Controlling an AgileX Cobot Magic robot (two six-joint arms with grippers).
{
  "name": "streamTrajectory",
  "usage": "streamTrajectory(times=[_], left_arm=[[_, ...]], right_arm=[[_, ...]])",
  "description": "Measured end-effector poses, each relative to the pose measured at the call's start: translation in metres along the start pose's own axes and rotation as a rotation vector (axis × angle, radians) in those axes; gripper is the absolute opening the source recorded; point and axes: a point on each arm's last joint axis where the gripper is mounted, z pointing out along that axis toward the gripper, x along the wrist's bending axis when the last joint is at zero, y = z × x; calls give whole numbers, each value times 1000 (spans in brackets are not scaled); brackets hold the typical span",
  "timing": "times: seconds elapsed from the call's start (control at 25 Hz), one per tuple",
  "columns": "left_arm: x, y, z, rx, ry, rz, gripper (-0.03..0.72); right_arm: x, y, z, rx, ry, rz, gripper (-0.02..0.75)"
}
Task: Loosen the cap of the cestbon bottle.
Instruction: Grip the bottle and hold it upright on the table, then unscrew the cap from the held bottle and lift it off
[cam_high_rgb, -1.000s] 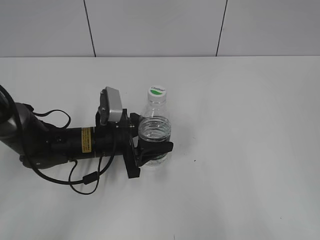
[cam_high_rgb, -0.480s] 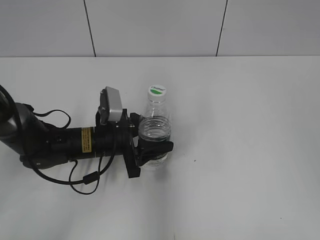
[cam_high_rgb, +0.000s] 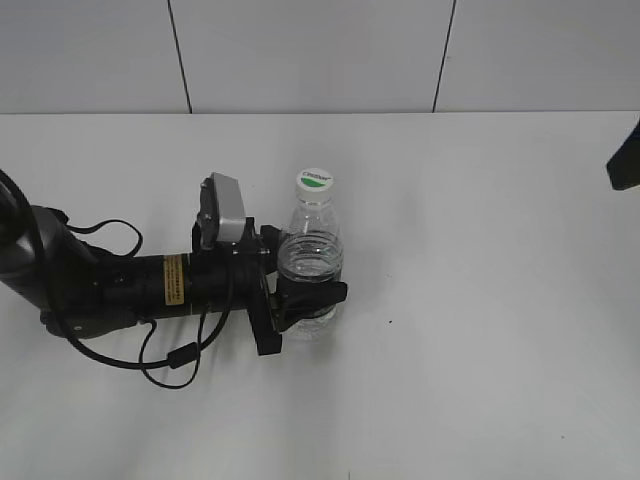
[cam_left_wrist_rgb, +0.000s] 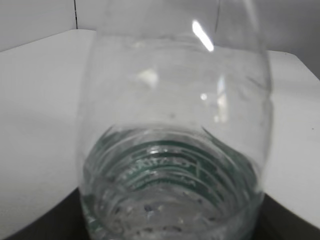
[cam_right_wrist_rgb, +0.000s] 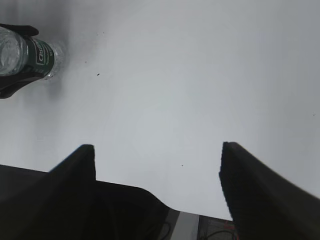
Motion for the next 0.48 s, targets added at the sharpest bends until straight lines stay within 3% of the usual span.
streamTrajectory(times=[0.16, 0.48], left_arm=[[0, 0, 0, 0, 0, 0, 402], [0, 0, 0, 0, 0, 0, 402]], right_arm=[[11, 19, 12, 68, 19, -35, 587], [86, 53, 29, 94, 22, -213, 587]])
